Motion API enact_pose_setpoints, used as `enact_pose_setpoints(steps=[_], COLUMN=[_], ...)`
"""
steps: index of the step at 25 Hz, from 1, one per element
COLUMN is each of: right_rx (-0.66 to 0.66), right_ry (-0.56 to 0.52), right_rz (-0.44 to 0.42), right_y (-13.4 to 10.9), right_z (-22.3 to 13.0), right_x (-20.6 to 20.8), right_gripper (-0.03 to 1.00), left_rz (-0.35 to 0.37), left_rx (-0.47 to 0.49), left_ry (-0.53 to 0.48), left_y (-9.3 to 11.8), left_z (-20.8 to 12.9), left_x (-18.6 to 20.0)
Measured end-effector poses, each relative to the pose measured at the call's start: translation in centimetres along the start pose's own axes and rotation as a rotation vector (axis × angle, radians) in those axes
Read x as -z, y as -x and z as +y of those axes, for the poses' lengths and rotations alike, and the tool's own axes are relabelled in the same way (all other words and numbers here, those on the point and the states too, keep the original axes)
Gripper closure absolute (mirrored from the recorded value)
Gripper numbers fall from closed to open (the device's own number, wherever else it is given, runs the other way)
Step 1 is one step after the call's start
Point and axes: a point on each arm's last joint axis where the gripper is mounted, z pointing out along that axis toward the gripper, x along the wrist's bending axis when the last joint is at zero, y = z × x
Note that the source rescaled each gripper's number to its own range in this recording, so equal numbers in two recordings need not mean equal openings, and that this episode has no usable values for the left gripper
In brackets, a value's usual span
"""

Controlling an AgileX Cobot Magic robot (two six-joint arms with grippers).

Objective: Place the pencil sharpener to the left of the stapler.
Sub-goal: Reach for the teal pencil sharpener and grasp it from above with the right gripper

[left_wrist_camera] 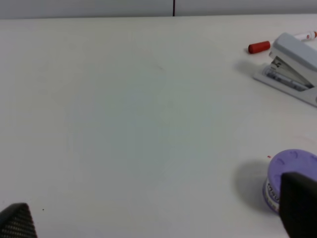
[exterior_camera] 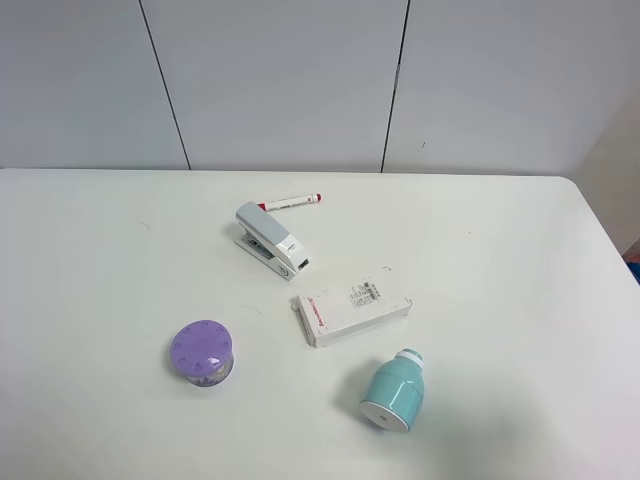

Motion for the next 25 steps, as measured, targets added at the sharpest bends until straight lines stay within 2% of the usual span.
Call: enact_pose_setpoints(steps=[13,16,19,23,25], right_rx=[0.0,0.019,0.097,0.204,0.241], right_ry=[-0.003,-0.072,-0.132,-0.228,-0.325], right_rz=[0.0,-0.002,0.008,0.127,0.212], right_y=[0.0,0.0,0.0,-1.0,-2.0], right_z=[0.0,0.5,2.3,5.9,7.3], right_x=[0.0,-1.0,-2.2,-4.3,-6.3], right_gripper=[-0.03,-0.03,-0.03,-0.03,-0.03], left_rz=[0.0,0.0,0.0,0.0,0.0], left_rx=[0.0,0.0,0.0,0.0,0.0], left_ry=[0.0,0.0,0.0,0.0,0.0], left_y=[0.0,0.0,0.0,0.0,0.0], left_z=[0.0,0.0,0.0,0.0,0.0], left_x=[0.0,0.0,0.0,0.0,0.0])
